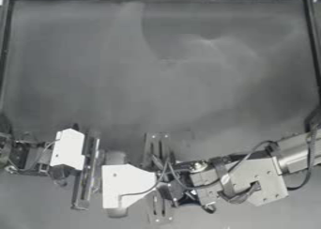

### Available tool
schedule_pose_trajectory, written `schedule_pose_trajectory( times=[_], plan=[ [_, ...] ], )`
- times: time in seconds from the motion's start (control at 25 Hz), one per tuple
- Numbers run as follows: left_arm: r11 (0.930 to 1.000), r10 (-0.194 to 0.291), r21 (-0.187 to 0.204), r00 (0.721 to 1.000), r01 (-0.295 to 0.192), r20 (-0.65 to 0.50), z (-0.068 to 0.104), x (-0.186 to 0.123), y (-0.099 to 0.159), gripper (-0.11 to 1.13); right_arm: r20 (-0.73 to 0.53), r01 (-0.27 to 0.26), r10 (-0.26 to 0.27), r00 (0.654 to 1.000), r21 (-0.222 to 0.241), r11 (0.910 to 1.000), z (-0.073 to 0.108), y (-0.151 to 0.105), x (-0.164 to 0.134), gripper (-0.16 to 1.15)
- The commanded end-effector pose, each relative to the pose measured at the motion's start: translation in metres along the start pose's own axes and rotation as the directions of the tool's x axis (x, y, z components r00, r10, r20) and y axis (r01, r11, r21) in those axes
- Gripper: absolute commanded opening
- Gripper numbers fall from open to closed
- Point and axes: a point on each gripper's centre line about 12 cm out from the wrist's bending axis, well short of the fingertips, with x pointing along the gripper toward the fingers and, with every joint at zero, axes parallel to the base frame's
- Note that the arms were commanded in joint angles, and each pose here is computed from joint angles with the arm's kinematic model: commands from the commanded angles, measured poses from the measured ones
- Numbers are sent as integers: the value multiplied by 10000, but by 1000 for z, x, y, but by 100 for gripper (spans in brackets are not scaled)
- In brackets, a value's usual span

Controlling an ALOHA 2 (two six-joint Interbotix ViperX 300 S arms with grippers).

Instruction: Put candy in bag

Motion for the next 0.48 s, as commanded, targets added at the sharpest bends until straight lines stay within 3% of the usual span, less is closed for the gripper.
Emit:
schedule_pose_trajectory(
  times=[0.04, 0.48],
  plan=[
    [10000, -29, -45, 9993, 30, 364, 12, 0, -1, 71, 589, -89, 85, 9982, 69, 9999, 10, -3, -25, 4],
    [10000, -45, -55, 9990, 48, 438, 14, -1, -1, 71, 530, -80, 76, 9986, 68, 9999, 8, -3, -23, 4]
  ],
)
